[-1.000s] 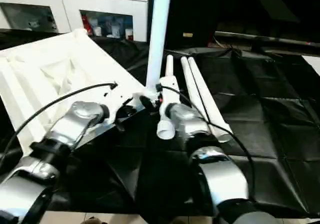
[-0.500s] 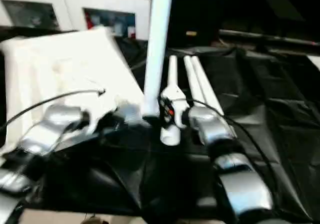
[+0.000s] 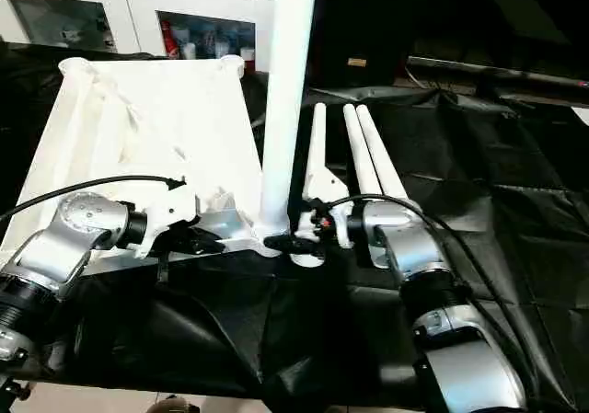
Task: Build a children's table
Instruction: Rotate leg to tighten
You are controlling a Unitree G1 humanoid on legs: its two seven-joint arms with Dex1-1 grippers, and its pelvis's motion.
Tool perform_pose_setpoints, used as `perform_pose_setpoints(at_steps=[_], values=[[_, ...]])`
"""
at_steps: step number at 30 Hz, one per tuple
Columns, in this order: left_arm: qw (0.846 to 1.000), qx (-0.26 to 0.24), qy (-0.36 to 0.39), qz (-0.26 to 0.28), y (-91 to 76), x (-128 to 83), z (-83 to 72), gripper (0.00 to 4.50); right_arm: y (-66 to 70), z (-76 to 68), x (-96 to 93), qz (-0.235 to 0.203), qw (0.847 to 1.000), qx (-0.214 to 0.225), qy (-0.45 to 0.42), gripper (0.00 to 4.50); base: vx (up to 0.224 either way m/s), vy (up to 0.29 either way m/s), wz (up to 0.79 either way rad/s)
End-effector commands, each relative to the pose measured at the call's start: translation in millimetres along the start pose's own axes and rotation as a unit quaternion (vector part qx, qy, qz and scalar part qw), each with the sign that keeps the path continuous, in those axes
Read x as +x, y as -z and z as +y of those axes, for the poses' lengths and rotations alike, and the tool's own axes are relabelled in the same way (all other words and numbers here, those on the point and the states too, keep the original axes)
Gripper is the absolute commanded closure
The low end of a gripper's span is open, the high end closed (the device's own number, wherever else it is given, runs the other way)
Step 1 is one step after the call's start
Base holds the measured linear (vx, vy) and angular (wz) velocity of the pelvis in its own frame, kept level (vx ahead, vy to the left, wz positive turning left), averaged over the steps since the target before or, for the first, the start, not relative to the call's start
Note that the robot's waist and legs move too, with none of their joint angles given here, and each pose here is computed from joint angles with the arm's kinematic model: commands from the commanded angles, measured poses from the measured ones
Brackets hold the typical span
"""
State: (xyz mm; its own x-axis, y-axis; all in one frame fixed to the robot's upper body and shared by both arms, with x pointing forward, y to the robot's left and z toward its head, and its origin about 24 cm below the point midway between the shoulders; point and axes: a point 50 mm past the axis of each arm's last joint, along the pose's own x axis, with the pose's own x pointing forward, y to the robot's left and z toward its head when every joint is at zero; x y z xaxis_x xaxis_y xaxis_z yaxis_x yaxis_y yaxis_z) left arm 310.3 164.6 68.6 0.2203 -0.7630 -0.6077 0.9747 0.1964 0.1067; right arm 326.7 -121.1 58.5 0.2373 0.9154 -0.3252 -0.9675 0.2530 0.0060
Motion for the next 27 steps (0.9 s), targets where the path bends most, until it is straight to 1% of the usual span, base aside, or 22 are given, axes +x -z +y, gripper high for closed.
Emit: perform_pose_setpoints(at_steps=[1, 4, 5, 6, 7, 13, 14, 16, 18, 19, 21, 22, 24, 26, 27], values=[[1.0, 0.007, 0.016, 0.001, -1.0, 3, -3.6, 4.5, -2.5, 1.0, 0.0, -0.006, 1.0, -0.002, -0.003, 1.15, 0.0, 0.0, 0.0], [1.0, 0.007, 0.015, 0.0, -1.0, 3, -3.7, 4.5, -1.9, 0.6, 1.2, -0.005, 1.0, 0.001, 0.0, 1.41, 0.0, 0.0, 0.0], [1.0, 0.007, 0.015, 0.0, -1.0, 3, -3.8, 4.5, -1.7, 0.6, 1.4, -0.004, 1.0, 0.001, 0.001, 1.41, 0.0, 0.0, 0.0], [1.0, 0.007, 0.015, 0.0, -1.0, 3, -3.9, 4.5, -1.6, 0.7, 1.6, -0.004, 1.0, 0.001, 0.001, 1.61, 0.0, 0.0, 0.0], [1.0, 0.006, 0.015, 0.0, -0.5, 3, -4.4, 4.5, -0.7, 1.4, 2.0, -0.002, 1.0, 0.002, 0.001, 1.67, 0.0, 0.0, 0.0], [1.0, 0.006, 0.01, 0.0, 0.3, 4, -4.5, 4.5, 1.8, 2.8, 3.1, -0.001, 1.0, 0.009, 0.004, 1.79, 0.0, 0.0, 0.0], [1.0, 0.004, 0.001, 0.002, 0.5, 5, -3.4, 4.5, 3.4, 3.7, 4.2, -0.001, 1.0, 0.015, 0.008, 1.79, 0.0, 0.0, 0.0], [0.999, -0.013, -0.047, 0.004, -0.2, 11, 3.7, 4.5, 14.2, 1.4, 10.9, 0.014, 0.997, 0.039, 0.068, 1.8, 0.0, 0.0, 0.0], [0.995, -0.032, -0.097, 0.008, -2.7, 19, 11.8, 4.5, 26.8, -1.1, 18.8, 0.031, 0.987, 0.077, 0.14, 1.8, 0.0, 0.0, 0.0], [0.99, -0.048, -0.129, 0.01, -6.0, 27, 16.9, 4.5, 32.1, -2.6, 25.4, 0.025, 0.975, 0.119, 0.189, 1.8, 0.0, 0.0, 0.0], [0.986, -0.06, -0.155, 0.009, -10.1, 34, 20.6, 4.5, 35.5, -3.6, 31.9, 0.018, 0.96, 0.157, 0.23, 1.8, -0.055, -0.005, -0.01], [0.983, -0.07, -0.169, 0.008, -14.5, 42, 22.2, 4.5, 36.6, -5.3, 37.7, 0.01, 0.945, 0.189, 0.267, 1.8, 0.0, 0.0, 0.0], [0.98, -0.082, -0.182, 0.006, -21.4, 54, 22.7, 4.5, 36.0, -7.0, 46.5, 0.0, 0.924, 0.227, 0.307, 1.81, 0.0, 0.0, 0.0], [0.978, -0.086, -0.188, 0.006, -27.8, 63, 21.7, 4.5, 33.4, -7.3, 54.5, -0.003, 0.913, 0.244, 0.326, 1.81, 0.0, 0.0, 0.0], [0.978, -0.085, -0.192, 0.007, -34.4, 72, 20.0, 4.5, 29.4, -6.2, 63.8, 0.007, 0.913, 0.239, 0.332, 1.81, 0.0, 0.0, 0.0]])
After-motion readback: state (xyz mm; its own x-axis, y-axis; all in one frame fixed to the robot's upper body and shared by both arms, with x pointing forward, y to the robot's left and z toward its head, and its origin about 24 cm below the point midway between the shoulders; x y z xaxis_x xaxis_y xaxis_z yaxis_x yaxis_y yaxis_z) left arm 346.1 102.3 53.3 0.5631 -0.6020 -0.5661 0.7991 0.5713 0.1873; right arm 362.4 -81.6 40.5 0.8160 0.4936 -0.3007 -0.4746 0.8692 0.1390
